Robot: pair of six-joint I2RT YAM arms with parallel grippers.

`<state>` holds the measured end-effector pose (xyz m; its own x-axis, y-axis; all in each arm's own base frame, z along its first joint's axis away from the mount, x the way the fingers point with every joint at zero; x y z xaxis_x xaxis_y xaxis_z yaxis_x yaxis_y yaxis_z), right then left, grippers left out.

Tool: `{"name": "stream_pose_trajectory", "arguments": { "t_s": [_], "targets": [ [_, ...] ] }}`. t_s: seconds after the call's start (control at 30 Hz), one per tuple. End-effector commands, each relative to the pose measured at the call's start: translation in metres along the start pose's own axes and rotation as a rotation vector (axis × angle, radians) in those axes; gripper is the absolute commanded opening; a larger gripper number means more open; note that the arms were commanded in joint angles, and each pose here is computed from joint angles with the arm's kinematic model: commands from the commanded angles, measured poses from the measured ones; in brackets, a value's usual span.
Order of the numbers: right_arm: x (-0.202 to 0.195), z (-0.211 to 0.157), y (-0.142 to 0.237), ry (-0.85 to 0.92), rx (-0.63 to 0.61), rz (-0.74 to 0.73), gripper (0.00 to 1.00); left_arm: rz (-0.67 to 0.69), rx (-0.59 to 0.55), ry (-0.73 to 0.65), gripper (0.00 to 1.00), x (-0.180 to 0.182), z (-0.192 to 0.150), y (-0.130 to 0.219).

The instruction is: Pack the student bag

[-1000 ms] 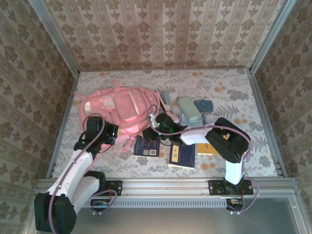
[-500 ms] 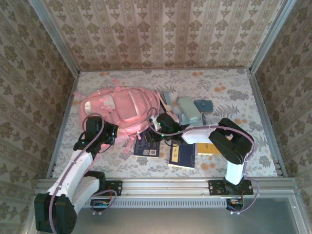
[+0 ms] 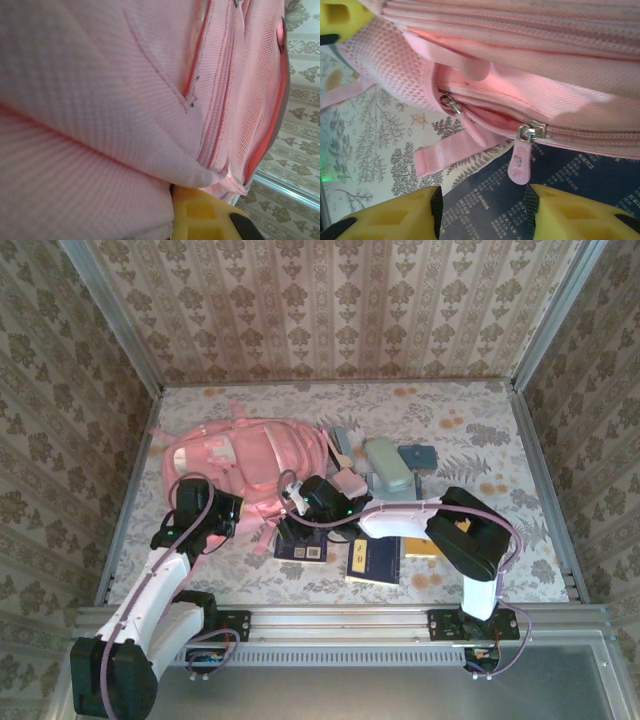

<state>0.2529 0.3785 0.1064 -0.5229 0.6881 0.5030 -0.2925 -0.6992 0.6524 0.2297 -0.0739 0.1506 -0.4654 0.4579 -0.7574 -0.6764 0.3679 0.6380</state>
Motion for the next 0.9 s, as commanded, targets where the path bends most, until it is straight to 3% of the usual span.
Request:
{"name": "stream_pose_trajectory", "arguments": {
  "t_s": [0.0,0.4,0.5,0.67,0.87],
  "targets": [
    [-0.008,-0.001,-0.01,-0.004,0.019,-0.065,0.5,-0.043,-0.038,-0.023,0.0,-0.008,0.006,0.005],
    [-0.012,0.003,-0.035,-0.023,0.047,-0.088,0.43,-0.042,-0.037,-0.026,0.0,-0.009,0.006,0.005],
    [-0.012,0.004,-0.039,-0.028,0.052,-0.097,0.33,-0.042,-0.038,-0.029,0.0,-0.009,0.006,0.005],
    [-0.011,0.012,-0.027,-0.021,0.007,-0.103,0.03,-0.035,-0.042,-0.039,0.0,-0.009,0.008,0.005],
    [-0.023,0.018,0.004,-0.049,-0.027,-0.108,0.0,-0.032,-0.05,-0.085,0.0,-0.011,0.013,0.008]
  ]
}}
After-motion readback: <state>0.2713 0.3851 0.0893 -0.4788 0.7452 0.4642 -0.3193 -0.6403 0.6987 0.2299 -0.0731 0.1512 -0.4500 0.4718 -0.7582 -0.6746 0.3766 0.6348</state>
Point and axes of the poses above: each hand's point on the last joint's axis, 136 mm out from that joint toward the fingers, its own y axis back along the fingers, its own x axis along the line the jaws close on, z = x × y, the point moved 5 cm from there along y, back along the fingers, and after that the axes turned 13 degrees about -y, right-handed, at the moved point
